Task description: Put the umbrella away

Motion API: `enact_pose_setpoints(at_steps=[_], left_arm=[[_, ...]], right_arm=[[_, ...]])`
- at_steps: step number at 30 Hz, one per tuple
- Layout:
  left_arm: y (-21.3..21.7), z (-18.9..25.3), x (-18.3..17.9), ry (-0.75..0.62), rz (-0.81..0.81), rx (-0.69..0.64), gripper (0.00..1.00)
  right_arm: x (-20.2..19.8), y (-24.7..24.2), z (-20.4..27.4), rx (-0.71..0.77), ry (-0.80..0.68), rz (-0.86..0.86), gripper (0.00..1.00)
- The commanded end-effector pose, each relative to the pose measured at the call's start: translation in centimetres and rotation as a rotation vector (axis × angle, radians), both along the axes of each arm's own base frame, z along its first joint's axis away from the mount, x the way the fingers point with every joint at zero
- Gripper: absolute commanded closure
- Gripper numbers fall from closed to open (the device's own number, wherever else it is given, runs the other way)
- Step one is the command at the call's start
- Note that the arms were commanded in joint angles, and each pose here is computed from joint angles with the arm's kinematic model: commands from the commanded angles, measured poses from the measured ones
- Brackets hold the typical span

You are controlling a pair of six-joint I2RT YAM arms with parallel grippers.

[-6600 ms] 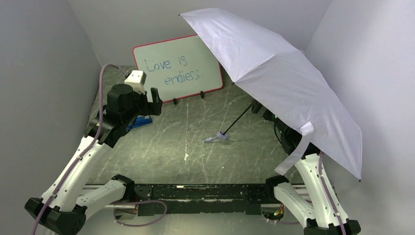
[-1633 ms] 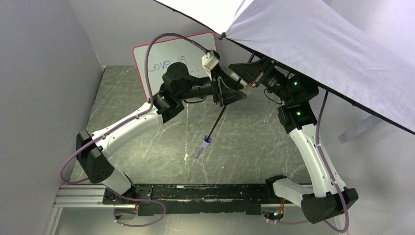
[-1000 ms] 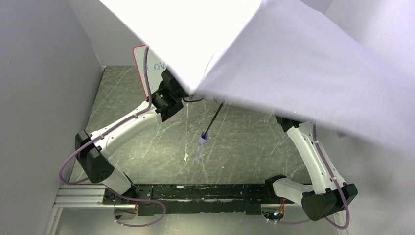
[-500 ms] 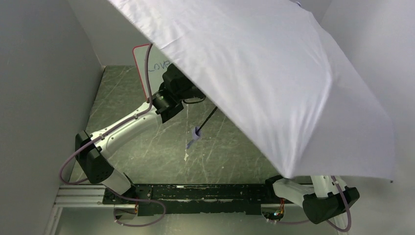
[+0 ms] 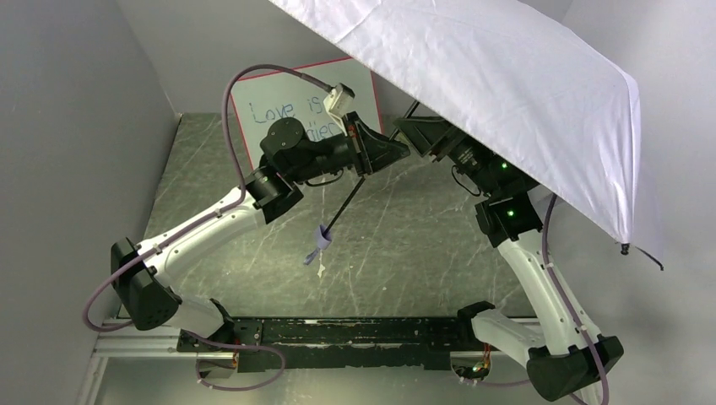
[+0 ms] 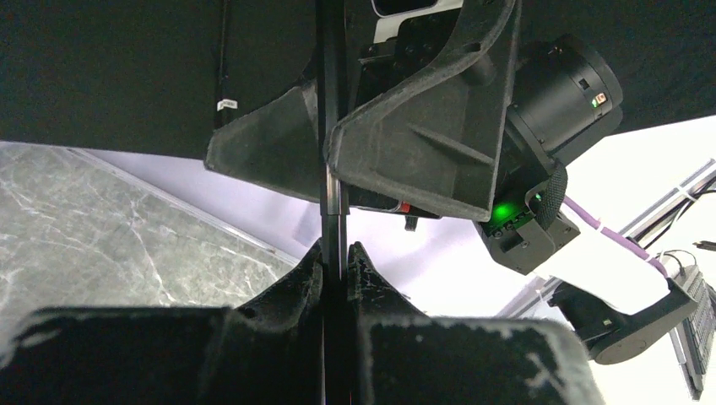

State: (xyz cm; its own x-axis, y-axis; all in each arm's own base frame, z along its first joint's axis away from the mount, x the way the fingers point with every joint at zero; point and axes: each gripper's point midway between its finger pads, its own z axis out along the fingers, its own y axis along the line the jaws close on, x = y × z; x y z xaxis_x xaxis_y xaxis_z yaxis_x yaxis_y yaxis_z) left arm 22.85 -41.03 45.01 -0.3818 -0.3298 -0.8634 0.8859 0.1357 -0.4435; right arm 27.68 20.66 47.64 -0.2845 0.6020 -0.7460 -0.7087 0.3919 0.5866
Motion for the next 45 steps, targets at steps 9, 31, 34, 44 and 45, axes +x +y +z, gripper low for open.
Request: enact_pose_setpoints(at_steps=[9,31,34,44,45], left_arm=[[3.3,6.6,-1.8,-0.122,0.042,-0.200,0.95],[4.7,6.6,-2.8,-0.109,0.049,-0.214,0.95],[4.7,6.6,-3.0,-0.108,0.038,-0.219,0.95],[4.6,6.5,-3.3,-0.104,0.021,-0.219,0.95],[4.6,6.5,-3.3,-0.105,0.019,-0.221,0.95]], right_arm=[[-1.1,-3.1,2.2,0.183,-0.083,-0.136,0.42],[-2.1,-3.2,5.9,0.500,-0.358,0.029,0.36],[-2.0,-3.4,6.9,0.520,-0.386,0.028,0.35],[-1.6,-4.4,9.4,0.641,-0.438,0.038,0.20],[-1.5,-4.6,9.7,0.658,-0.442,0.033,0.20]])
